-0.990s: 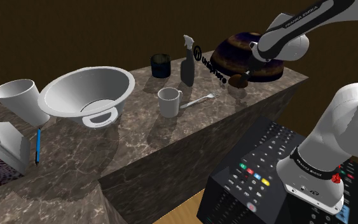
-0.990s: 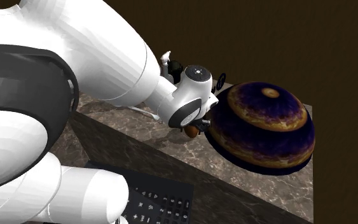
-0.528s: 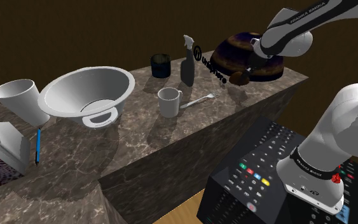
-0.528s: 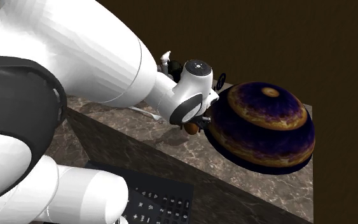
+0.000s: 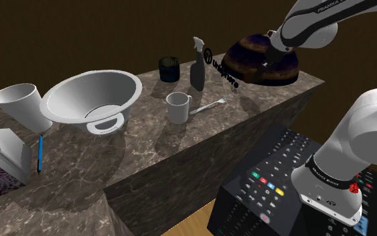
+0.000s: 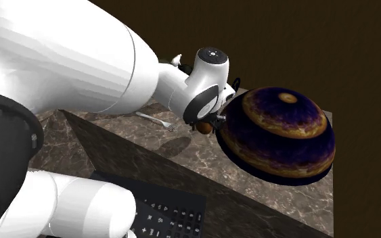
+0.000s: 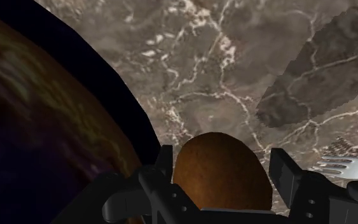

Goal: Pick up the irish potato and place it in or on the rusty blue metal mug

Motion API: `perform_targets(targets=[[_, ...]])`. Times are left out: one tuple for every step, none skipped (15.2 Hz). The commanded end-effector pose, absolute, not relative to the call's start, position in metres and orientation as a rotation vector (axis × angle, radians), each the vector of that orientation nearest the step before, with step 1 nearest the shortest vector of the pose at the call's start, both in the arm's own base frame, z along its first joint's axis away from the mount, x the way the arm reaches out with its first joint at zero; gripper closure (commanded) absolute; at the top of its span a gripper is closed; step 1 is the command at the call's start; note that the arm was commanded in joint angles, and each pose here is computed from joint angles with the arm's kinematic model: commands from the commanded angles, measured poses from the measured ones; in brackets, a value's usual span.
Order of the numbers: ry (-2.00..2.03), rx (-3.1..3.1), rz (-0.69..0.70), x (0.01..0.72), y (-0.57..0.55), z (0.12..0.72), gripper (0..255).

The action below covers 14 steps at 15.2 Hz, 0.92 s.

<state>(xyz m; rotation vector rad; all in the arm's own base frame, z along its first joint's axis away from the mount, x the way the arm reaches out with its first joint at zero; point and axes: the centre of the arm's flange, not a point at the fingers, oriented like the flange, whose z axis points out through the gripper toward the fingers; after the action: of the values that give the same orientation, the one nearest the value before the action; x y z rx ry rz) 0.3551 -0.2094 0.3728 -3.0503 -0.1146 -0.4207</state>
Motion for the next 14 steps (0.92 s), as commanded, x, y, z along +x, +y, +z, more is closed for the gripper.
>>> perform_targets(targets=[[-0.115, -3.050, -0.420, 0.355, -0.209, 0.384, 255], [-0.115, -3.050, -0.420, 0.355, -0.209, 0.390, 255], [-0.115, -3.050, -0.420, 0.355, -0.209, 0.395, 255], [-0.115, -3.050, -0.420, 0.355, -0.209, 0.400, 255], [-0.115, -3.050, -0.420, 0.355, -0.209, 0.405, 255], [-0.115, -3.050, -0.420, 0.355, -0.209, 0.411, 255], [-0.115, -3.050, -0.420, 0.355, -0.209, 0.416, 255], [-0.115, -3.050, -0.420, 0.355, -0.209, 0.421, 255], [-0.115, -3.050, -0.420, 0.355, -0.209, 0.427, 255], [-0.115, -3.050, -0.420, 0.355, -0.209, 0.432, 255], [-0.115, -3.050, -0.420, 0.355, -0.209, 0.437, 255], [-0.115, -3.050, -0.420, 0.355, -0.209, 0.442, 255], [-0.115, -3.050, -0.420, 0.355, -0.209, 0.448, 255], [-0.115, -3.050, -0.420, 0.355, -0.209, 0.453, 255]])
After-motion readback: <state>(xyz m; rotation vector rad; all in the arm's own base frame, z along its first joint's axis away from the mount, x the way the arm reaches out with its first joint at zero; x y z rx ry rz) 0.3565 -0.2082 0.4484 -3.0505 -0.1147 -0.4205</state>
